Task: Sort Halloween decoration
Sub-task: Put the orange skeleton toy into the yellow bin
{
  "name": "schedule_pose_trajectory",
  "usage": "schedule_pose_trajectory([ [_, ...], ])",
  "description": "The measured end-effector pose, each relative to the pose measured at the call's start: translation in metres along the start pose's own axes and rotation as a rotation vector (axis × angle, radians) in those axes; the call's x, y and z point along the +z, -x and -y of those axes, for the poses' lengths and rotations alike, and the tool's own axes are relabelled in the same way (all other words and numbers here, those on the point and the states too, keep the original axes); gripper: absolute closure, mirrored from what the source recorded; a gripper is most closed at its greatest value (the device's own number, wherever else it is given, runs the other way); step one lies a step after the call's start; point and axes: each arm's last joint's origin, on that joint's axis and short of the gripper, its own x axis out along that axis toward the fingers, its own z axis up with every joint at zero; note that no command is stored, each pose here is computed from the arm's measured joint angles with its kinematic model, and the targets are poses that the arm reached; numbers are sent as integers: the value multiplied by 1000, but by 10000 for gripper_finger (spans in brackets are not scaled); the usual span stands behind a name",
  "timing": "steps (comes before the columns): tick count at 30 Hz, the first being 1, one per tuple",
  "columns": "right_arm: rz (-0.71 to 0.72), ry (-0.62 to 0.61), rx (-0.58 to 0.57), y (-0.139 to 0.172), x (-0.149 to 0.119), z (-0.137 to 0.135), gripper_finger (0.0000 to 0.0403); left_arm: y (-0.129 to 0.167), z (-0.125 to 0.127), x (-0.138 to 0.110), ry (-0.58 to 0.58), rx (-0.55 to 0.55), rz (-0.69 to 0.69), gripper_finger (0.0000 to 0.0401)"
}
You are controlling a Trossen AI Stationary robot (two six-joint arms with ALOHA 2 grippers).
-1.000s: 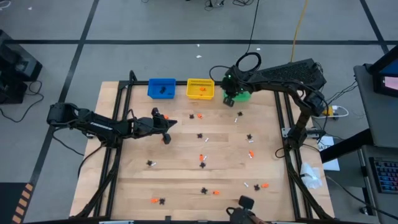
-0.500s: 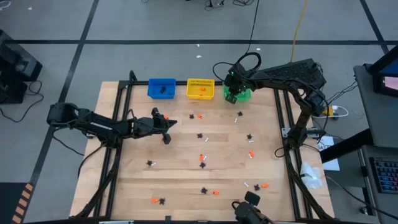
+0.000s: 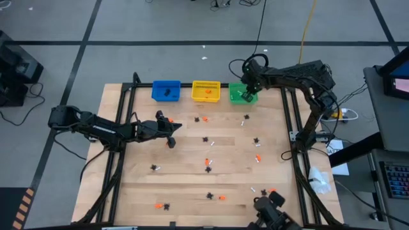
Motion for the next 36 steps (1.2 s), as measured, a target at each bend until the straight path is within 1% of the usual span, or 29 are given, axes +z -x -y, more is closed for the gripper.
schedule_pose_trajectory([
  [8,-32,-21,-4,-1,-5,6,403,0,0,0,0,0,0,401],
  [12,-50,-37,-52,0,-6,8,403,0,0,0,1,0,0,401],
  [25,-63,-91,-50,2,-7,8,403,0,0,0,1,0,0,401],
  [29,10,-97,-69,19,-3,10,403,0,0,0,1,-12,-2,401],
  [33,135,-84,-85,52,5,7,403,-2,3,7,6,-57,7,401],
  [36,232,-40,-92,77,9,-3,403,-4,5,11,-8,-57,-28,401],
])
